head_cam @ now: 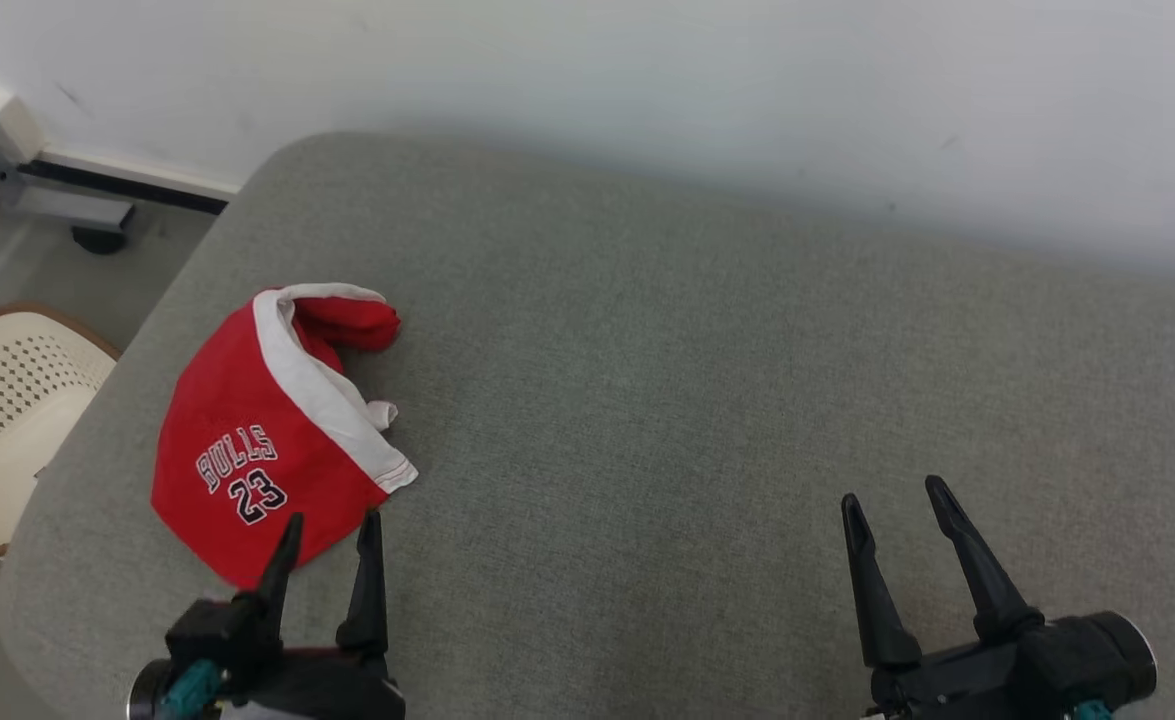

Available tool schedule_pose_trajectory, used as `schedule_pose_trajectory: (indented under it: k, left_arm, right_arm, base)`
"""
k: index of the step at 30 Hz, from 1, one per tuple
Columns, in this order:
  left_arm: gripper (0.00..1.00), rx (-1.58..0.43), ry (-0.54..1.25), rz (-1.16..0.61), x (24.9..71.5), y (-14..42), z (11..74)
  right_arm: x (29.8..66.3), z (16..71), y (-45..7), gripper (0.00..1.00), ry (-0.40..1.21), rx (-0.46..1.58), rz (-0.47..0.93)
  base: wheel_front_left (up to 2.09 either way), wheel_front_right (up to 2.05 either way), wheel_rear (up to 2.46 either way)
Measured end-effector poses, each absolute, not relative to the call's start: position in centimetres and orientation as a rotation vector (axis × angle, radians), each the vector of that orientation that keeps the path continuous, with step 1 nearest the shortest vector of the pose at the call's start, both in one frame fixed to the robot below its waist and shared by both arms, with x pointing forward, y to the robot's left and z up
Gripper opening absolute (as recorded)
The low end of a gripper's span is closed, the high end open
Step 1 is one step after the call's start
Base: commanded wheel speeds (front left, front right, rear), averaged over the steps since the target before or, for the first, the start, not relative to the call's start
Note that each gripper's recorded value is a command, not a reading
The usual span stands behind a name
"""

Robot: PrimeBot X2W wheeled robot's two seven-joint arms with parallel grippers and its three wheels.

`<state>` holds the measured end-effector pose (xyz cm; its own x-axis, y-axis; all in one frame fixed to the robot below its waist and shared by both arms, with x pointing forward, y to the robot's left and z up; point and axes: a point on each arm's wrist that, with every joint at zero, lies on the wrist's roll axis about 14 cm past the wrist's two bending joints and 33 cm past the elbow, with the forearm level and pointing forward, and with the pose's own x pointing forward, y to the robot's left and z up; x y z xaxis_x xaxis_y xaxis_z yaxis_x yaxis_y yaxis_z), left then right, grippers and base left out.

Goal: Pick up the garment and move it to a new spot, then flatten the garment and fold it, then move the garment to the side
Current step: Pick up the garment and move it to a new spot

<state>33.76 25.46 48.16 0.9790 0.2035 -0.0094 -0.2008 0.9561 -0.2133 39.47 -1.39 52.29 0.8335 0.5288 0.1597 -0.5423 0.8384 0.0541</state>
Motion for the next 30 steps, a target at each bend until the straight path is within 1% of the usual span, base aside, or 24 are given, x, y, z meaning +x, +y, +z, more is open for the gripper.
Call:
schedule_pose_trajectory:
  k: [5,10,15,23,24,25,26,30]
  left_arm:
    - [1.00,-0.234,0.055,0.211,37.7,26.3,46.4]
    - [1.00,-0.195,0.123,0.261,40.8,28.9,44.8]
    - [1.00,-0.171,0.227,0.297,43.0,30.3,42.1]
    - [1.00,-0.140,0.367,0.325,45.1,31.5,39.1]
    - [0.61,-0.139,0.389,0.323,45.2,31.5,38.6]
    - [0.16,-0.141,0.404,0.323,45.3,31.3,38.2]
    - [0.00,-0.142,0.411,0.321,45.5,31.2,38.0]
    - [0.00,-0.151,0.377,0.298,46.5,30.8,38.8]
  right_arm:
    - [41.2,50.9,-1.9,1.00,-0.117,0.093,0.551]
    - [42.4,49.2,-3.3,1.00,-0.083,0.081,0.514]
    - [43.3,48.0,-4.5,1.00,-0.059,0.073,0.481]
    - [44.4,46.7,-5.3,1.00,-0.038,0.062,0.460]
    - [44.5,46.5,-5.4,1.00,-0.034,0.062,0.456]
    - [44.6,46.3,-5.5,1.00,-0.030,0.062,0.452]
    - [44.6,46.1,-5.7,1.00,-0.026,0.062,0.448]
    - [44.5,46.2,-5.9,1.00,-0.025,0.064,0.437]
  base:
    - [0.00,0.00,0.00]
    - [0.00,0.00,0.00]
    - [0.00,0.00,0.00]
    - [0.00,0.00,0.00]
    - [0.00,0.00,0.00]
    - [0.00,0.00,0.00]
    - [0.00,0.00,0.00]
    - [0.00,0.00,0.00]
